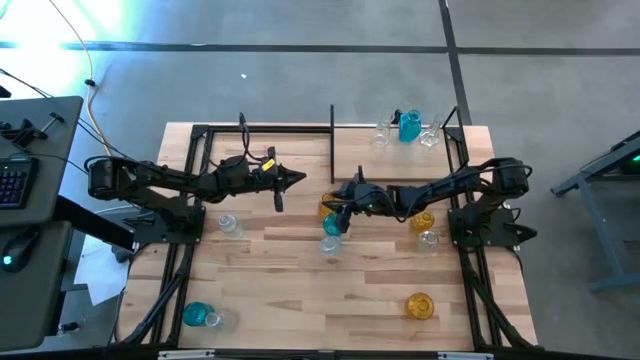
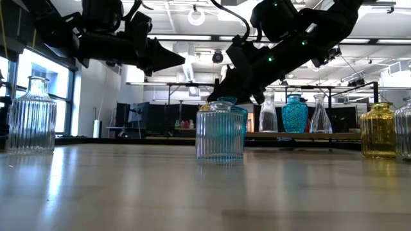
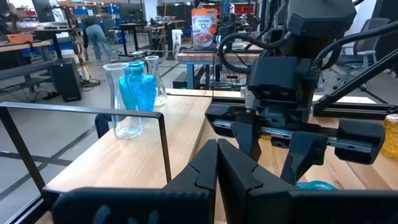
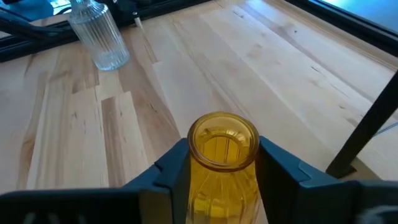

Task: Sort vases onto shelf
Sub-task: Put the left yellow vase on the shelf

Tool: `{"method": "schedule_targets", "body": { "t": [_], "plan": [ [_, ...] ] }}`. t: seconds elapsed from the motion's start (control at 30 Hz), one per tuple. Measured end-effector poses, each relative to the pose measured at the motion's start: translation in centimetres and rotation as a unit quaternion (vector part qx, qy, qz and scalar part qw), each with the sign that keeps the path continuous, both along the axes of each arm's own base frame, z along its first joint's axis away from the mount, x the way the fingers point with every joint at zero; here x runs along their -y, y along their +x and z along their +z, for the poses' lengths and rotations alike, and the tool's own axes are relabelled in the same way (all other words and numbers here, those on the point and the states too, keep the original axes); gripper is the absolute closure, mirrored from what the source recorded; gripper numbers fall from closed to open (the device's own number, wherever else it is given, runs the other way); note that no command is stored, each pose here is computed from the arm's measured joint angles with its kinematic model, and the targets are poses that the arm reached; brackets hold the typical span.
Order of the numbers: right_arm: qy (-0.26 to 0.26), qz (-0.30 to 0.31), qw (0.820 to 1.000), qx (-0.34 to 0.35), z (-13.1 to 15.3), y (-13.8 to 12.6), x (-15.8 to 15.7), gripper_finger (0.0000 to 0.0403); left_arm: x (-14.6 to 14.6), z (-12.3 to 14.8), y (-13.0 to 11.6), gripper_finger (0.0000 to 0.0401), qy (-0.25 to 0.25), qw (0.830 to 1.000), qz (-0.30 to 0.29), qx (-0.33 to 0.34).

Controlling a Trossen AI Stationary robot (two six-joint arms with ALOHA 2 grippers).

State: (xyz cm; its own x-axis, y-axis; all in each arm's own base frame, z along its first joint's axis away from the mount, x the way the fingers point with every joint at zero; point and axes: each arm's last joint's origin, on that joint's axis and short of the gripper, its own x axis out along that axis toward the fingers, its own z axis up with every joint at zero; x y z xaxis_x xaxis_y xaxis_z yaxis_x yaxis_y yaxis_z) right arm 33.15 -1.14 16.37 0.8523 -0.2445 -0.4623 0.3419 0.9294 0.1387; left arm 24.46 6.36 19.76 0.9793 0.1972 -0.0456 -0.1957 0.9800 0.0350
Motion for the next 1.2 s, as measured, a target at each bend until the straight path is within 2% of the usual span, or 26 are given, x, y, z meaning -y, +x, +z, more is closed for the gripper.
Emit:
{"method": "schedule_targets", "body": {
  "t": [0.57,0.87,1.0,1.13,1.2],
  "plan": [
    [0.004,0.001,1.000,0.008,0.5,-0.2,0.0,0.0277,0.0,-0.1,0.0,0.0401,-0.002,1.000,0.000,-0.008],
    [-0.013,0.005,0.999,0.052,3.6,-1.1,0.0,0.0277,0.0,-0.2,0.0,0.0401,-0.002,1.000,0.000,-0.008],
    [-0.042,-0.028,0.997,0.054,5.4,-2.2,0.2,0.0277,0.0,-0.2,0.0,0.0401,-0.002,1.000,0.004,-0.008],
    [-0.067,-0.078,0.994,0.034,7.0,-4.0,0.5,0.0277,-0.3,-0.3,-0.1,0.0401,-0.014,0.998,0.060,-0.013],
    [-0.080,-0.108,0.990,0.034,7.9,-4.8,0.6,0.0277,-0.4,-0.5,-0.1,0.0401,-0.012,0.997,0.071,-0.023]
  ]
}}
